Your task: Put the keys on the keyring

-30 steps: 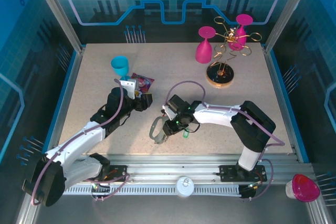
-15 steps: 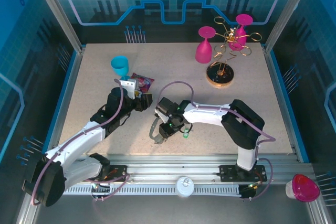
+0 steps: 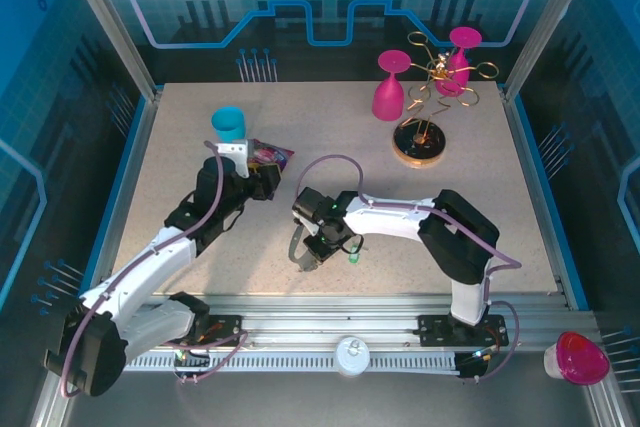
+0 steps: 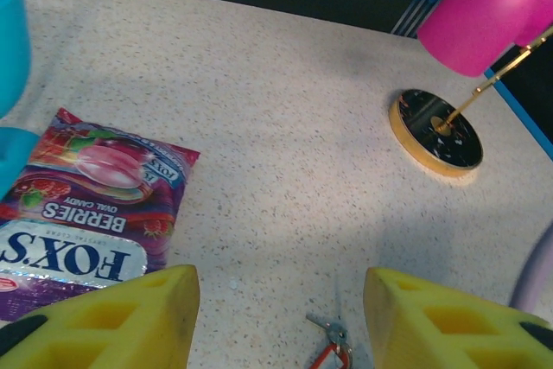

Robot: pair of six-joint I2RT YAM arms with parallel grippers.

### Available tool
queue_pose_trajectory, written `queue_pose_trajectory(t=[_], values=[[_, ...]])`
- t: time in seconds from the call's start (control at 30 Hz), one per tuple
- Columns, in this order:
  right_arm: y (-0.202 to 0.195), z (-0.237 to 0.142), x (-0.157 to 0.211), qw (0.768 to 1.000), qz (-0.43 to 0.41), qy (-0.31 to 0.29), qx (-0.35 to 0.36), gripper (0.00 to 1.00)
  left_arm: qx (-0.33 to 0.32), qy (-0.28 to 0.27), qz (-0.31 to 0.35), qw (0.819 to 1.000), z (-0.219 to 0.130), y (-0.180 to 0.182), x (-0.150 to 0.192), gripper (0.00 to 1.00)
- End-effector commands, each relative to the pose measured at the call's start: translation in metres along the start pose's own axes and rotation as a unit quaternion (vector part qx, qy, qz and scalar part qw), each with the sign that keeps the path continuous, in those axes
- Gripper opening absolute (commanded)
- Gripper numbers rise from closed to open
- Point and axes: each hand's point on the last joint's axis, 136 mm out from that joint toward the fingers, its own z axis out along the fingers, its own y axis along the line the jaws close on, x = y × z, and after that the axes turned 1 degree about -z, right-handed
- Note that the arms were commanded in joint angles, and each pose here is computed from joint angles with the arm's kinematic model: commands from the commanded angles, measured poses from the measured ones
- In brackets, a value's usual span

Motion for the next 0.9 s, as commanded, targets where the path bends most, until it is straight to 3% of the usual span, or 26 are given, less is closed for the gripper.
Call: queue_pose_trajectory(t=[0.0, 0.17, 0.53, 0.87], values=[[0.001, -0.014, 0.001, 1.000, 0.008, -0.011, -0.007, 0.14, -0.001, -0.019, -0.011, 1.000, -0.002, 0.003, -0.009, 0.55], [-0.004, -0.012, 0.004, 0.999, 0.026, -0.010, -0.019, 0.11, 0.025, -0.007, 0.010, 1.000, 0.002, -0.003, 0.001, 0.61], [-0.014, -0.008, 0.005, 1.000, 0.031, 0.003, 0.000, 0.09, 0.034, -0.001, 0.032, 0.999, 0.009, -0.003, 0.009, 0.62], [-0.026, -0.009, 0.006, 0.999, 0.017, 0.013, 0.045, 0.18, 0.032, -0.004, 0.035, 0.999, 0.007, -0.003, 0.009, 0.62]])
